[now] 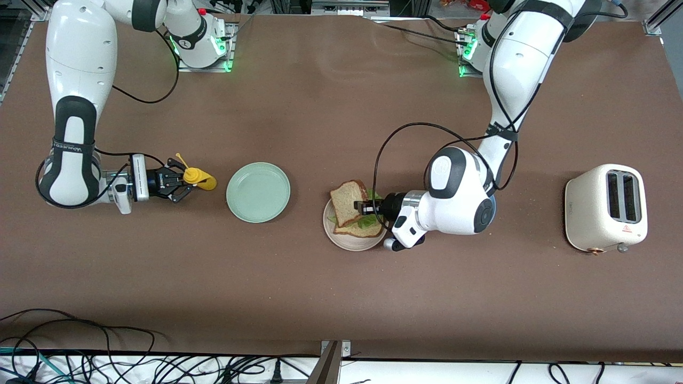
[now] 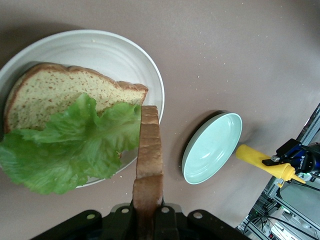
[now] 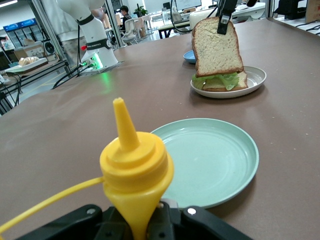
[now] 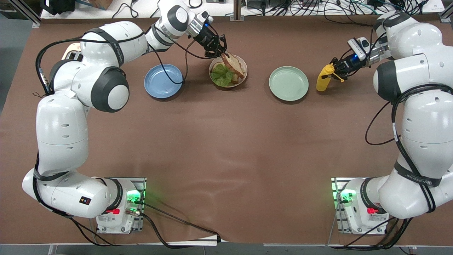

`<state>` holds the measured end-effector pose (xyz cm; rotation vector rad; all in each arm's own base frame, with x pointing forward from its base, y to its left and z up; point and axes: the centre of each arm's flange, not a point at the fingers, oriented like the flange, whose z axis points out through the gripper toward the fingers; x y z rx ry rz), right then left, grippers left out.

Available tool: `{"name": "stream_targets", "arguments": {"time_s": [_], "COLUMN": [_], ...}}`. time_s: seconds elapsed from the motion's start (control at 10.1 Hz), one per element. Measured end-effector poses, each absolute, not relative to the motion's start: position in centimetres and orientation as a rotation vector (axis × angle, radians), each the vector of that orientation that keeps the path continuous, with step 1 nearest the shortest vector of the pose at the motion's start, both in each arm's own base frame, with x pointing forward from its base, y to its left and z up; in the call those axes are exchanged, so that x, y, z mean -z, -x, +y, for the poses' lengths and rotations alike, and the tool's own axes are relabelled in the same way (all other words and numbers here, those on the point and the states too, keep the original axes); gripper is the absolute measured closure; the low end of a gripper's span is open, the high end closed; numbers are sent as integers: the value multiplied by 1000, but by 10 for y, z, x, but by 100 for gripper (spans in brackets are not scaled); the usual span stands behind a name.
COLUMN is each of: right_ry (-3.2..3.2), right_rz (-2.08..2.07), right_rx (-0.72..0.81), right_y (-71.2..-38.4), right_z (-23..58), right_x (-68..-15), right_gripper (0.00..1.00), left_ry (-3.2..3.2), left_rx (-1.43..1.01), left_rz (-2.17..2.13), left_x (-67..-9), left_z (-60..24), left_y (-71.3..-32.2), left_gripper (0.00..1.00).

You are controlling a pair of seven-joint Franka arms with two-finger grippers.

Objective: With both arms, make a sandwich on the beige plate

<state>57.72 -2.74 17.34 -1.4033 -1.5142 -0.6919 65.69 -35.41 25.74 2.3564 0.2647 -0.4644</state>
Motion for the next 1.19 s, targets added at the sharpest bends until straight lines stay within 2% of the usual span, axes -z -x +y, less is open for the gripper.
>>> {"name": "stream_targets", "arguments": {"time_s": [0.4, 0.49, 0.79, 0.99, 1.09, 1.19], "right_ry": [1390, 1392, 1411, 1459, 1468, 1479], "right_rz": [-1606, -1604, -1622, -1708, -1747, -1774], "right_rx": [729, 729, 716, 649, 620, 585], "right_y": [-584, -584, -585, -593, -598, -601], "right_z": [-26, -27, -36, -61, -71, -80], "right_x": [-168, -166, -168, -174, -181, -188], "right_gripper": [89, 78, 36, 5, 0, 0], "left_ry": [-2365, -2369, -2377, -2377, -2376, -2374], "left_rx": [458, 448, 418, 406, 400, 394], "left_rz": [284, 258, 216, 224, 234, 245], "left_x": [-237, -233, -226, -225, -225, -226], "left_z": [-351, -348, -336, -327, -321, -314], "left_y": [-659, -659, -664, -669, -672, -676], "left_gripper": [89, 81, 36, 9, 0, 0]}}
